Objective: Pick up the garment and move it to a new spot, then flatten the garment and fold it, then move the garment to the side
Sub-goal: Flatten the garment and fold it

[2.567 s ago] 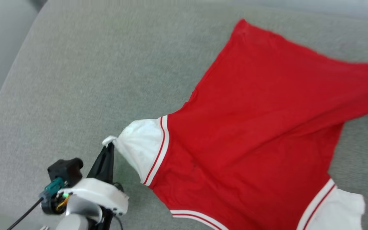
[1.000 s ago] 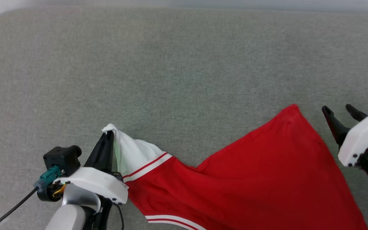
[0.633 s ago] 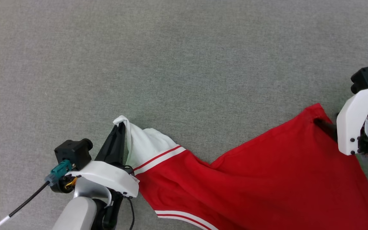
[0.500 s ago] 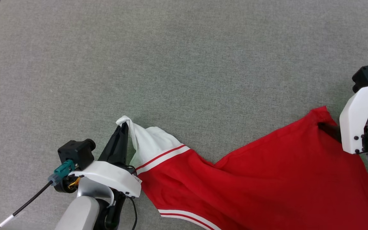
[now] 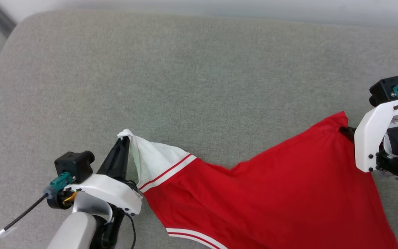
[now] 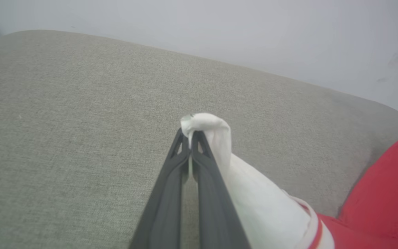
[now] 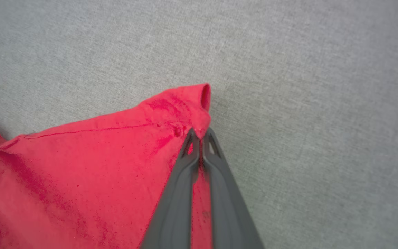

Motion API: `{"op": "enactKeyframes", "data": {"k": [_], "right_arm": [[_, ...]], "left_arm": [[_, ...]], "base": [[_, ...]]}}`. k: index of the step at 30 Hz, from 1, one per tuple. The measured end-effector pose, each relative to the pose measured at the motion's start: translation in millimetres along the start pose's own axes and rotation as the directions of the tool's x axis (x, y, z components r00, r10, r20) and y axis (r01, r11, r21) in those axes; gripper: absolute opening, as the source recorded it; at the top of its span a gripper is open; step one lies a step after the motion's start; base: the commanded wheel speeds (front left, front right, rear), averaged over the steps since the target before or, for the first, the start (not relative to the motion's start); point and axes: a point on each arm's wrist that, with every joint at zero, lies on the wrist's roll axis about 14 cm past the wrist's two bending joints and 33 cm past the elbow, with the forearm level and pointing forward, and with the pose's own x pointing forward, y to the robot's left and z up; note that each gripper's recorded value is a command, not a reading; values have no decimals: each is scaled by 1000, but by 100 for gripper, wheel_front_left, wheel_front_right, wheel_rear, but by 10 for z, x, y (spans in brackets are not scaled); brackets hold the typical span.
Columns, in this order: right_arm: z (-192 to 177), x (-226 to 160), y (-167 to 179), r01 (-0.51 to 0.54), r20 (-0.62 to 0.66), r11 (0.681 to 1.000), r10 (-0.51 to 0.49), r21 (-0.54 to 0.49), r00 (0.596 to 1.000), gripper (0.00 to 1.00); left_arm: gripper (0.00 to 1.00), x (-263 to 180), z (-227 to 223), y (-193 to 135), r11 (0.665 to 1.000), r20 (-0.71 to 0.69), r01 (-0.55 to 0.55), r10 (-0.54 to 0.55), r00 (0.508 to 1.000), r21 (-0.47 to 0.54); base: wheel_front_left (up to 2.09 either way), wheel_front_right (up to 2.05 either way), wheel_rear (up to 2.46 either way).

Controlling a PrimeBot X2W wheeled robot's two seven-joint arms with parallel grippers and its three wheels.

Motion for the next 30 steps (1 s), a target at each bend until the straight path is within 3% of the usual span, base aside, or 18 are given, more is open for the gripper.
{"op": "enactKeyframes", "data": {"k": [7, 14, 21, 30], "right_arm": [[353, -411, -113, 79, 195, 997, -77, -2, 978, 0], [887, -879, -339, 162, 394, 986, -164, 38, 904, 0], [1582, -1127, -536, 196, 568, 979, -197, 64, 799, 0], [2510, -1283, -827, 266, 759, 961, -227, 73, 610, 0]], "left_arm": [[0, 105, 638, -123, 996, 137, 61, -70, 988, 68], [0, 416, 1454, -474, 984, 281, 136, -163, 946, 112], [0, 883, 2068, -632, 979, 356, 150, -191, 915, 138], [0, 1499, 3010, -723, 970, 535, 96, -205, 820, 224]], "base": [[0, 0, 0], [0, 0, 0], [0, 0, 0], [0, 0, 0]]}}
